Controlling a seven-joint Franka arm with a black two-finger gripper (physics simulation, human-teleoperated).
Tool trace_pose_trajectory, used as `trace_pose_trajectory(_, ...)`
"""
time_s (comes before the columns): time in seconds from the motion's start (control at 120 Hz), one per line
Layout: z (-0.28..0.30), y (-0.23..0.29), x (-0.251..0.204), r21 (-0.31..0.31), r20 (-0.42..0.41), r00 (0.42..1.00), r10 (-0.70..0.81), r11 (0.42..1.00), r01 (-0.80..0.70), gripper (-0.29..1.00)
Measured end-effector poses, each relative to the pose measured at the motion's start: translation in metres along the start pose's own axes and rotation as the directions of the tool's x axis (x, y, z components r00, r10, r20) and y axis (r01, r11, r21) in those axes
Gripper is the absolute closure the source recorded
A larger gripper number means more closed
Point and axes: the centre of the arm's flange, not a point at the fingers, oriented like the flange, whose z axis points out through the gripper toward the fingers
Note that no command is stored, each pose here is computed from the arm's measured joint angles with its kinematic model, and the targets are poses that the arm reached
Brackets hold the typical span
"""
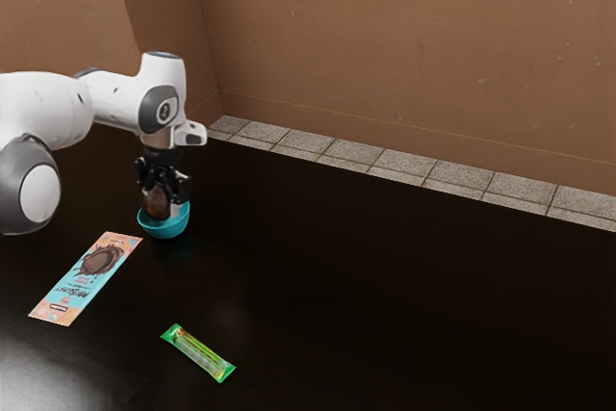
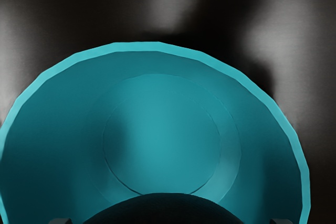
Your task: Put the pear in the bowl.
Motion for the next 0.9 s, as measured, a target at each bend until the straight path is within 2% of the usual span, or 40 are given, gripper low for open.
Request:
trace_pose_trajectory(0.292, -0.015, 0.008, -0.001, -0.016, -0.036, 0.998, 0.044, 0.999, -0.045, 0.07)
trace_pose_trajectory(0.45, -0.123, 0.064, -0.065, -0.081, -0.171, 0.983, 0.065, 0.993, -0.08, 0.03)
trace_pose_trajectory(0.542, -0.163, 0.085, -0.1, -0.114, -0.212, 0.976, 0.054, 0.99, -0.08, 0.02)
trace_pose_trajectory(0.758, -0.221, 0.143, -0.13, -0.095, -0.207, 0.975, 0.083, 0.99, -0.105, 0.01)
trace_pose_trajectory(0.9, -0.267, 0.154, -0.153, -0.082, -0.225, 0.972, 0.064, 0.993, -0.084, 0.0)
